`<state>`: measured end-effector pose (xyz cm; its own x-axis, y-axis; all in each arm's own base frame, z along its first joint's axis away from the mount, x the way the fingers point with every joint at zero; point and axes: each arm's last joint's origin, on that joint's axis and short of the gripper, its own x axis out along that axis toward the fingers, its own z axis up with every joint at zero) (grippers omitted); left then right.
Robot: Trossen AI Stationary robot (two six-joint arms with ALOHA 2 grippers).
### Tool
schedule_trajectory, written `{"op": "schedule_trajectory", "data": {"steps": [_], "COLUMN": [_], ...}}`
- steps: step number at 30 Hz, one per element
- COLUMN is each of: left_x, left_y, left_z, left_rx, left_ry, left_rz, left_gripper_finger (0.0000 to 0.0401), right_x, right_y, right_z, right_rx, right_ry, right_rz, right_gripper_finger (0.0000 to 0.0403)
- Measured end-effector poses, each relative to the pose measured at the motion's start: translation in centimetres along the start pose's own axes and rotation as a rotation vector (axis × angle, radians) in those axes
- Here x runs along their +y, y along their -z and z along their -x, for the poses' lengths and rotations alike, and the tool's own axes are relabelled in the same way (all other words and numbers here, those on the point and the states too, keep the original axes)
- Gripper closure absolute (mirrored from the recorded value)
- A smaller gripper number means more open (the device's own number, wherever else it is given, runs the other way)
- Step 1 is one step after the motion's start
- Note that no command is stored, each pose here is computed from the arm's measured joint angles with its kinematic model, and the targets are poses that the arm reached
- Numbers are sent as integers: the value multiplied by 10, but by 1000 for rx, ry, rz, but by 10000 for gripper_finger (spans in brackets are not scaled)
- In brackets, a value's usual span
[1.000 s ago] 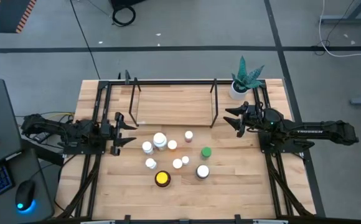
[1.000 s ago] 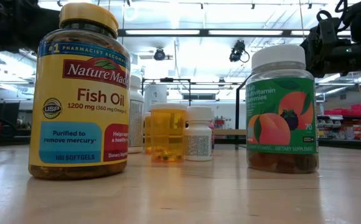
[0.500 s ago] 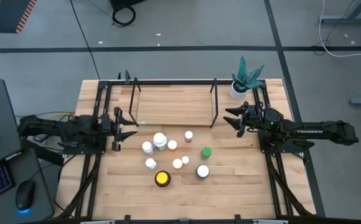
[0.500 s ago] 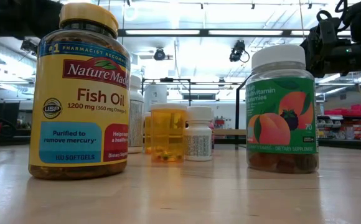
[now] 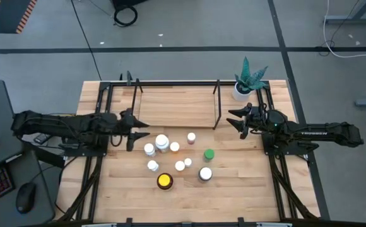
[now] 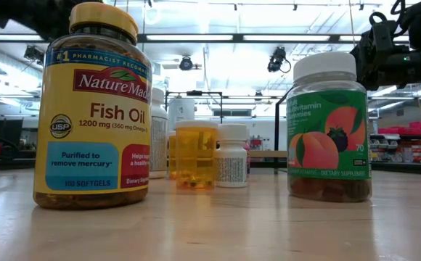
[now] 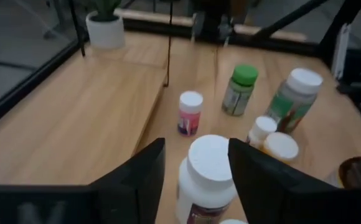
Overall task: Pick and place medicine bottles onto shelf by color
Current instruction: Put the white red pill bottle on the shelf
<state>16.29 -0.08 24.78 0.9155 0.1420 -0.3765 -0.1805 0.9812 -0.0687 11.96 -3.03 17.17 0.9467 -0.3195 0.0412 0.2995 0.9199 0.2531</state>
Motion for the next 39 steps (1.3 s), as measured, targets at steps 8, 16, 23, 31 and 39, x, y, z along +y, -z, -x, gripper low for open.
{"op": "schedule_trajectory", "data": {"steps": [8, 16, 23, 31, 39], "left_x": [-6, -15, -22, -30, -34], "left_y": [-28, -45, -54, -57, -54], "left_z": [-13, -33, -60, -94, -125], "left_rx": [200, 396, 534, 628, 735], "left_ry": [-43, 15, 37, 77, 42], "left_rz": [-8, 2, -51, -119, -142], "left_gripper_finger": [135, 60, 29, 25, 25], "right_x": [0, 0, 0, 0, 0], "right_y": [0, 0, 0, 0, 0], "right_z": [0, 0, 0, 0, 0], "right_rx": [-1, -1, -1, -1, -1], "right_ry": [3, 3, 3, 2, 3], "right_rz": [0, 0, 0, 0, 0], "right_gripper_finger": [160, 160, 160, 160, 160]}}
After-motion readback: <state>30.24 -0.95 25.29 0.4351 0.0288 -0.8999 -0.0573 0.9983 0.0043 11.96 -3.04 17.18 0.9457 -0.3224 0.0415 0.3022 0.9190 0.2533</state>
